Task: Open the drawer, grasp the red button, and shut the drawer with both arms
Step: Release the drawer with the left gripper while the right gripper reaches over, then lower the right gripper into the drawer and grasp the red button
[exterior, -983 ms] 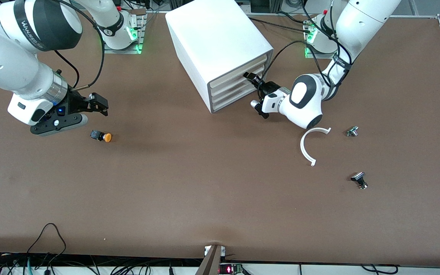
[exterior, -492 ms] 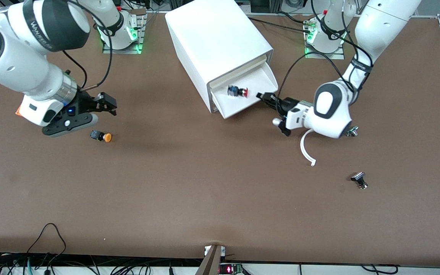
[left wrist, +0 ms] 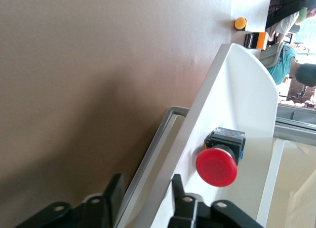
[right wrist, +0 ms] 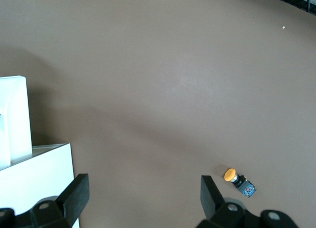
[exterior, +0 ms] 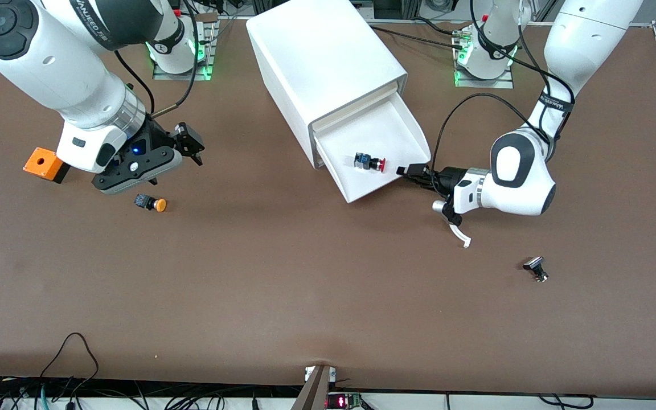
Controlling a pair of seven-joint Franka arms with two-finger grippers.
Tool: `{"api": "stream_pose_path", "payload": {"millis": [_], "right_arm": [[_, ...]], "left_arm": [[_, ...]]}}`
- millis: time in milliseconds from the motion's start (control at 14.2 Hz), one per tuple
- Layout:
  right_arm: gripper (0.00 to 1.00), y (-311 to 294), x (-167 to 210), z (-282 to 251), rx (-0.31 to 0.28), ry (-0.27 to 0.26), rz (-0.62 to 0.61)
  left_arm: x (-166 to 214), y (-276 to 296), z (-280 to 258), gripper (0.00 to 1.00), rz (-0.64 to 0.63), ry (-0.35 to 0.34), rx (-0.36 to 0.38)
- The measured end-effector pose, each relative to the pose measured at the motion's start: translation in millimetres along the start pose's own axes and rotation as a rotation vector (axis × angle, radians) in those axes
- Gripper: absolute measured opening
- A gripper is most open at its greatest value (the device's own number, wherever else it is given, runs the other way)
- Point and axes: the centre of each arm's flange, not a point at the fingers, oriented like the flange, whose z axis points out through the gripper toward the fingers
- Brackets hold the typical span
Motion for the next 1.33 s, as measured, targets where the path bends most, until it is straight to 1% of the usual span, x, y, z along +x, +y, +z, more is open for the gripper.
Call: {"api": "stream_pose_path", "payload": {"millis": [70,140,211,351,421,492,632,843,913,983,1054,1194,1335], "right_arm": [[1.0,-10.9,1.0,1.8,0.001,-0.002,-0.023],[1.0,-27.8,2.1,5.2,0.004,-0.007,-0.051],[1.0,-49.0,3.6,10.1,0.006,-0.012,-0.084],[1.0,-87.5,7.2,19.8,0.01,-0.017,-0.154],[1.0,-103.8,8.9,25.6,0.011,-0.021,-0.206],[1.0,-119.5,11.4,29.5,0.013,-0.02,-0.257],[1.0,-150.6,18.8,37.0,0.016,-0.015,-0.334],[1.0,-197.3,27.7,57.0,0.023,-0.022,-0.425],[1.0,-214.2,28.8,64.0,0.025,-0.025,-0.46],[1.0,-230.8,29.0,70.4,0.028,-0.028,-0.488],[1.0,-245.1,28.5,77.0,0.029,-0.033,-0.509],[1.0,-263.7,30.4,89.2,0.031,-0.039,-0.534],[1.0,-273.7,34.3,103.0,0.032,-0.047,-0.57]], "left_arm": [[3.3,0.5,-10.5,0.63,0.002,0.024,0.008],[5.3,0.8,-26.1,0.74,0.006,0.047,0.025],[4.9,0.7,-47.4,0.83,0.007,0.065,0.06],[-2.8,3.1,-103.7,1.0,-0.024,0.108,0.157],[-10.5,8.1,-134.3,1.0,-0.026,0.122,0.22],[-19.8,17.3,-162.1,1.0,-0.007,0.119,0.296],[-40.5,47.7,-209.0,1.0,0.051,0.077,0.481],[-70.2,105.1,-262.8,1.0,0.118,0.027,0.767],[-81.1,123.0,-278.0,1.0,0.134,0.019,0.853],[-93.5,142.9,-292.0,1.0,0.143,0.014,0.922],[-106.5,163.9,-303.9,1.0,0.147,0.014,0.964],[-129.7,201.5,-322.5,1.0,0.157,0.028,1.012],[-142.8,217.6,-329.9,1.0,0.148,0.01,1.015]]}}
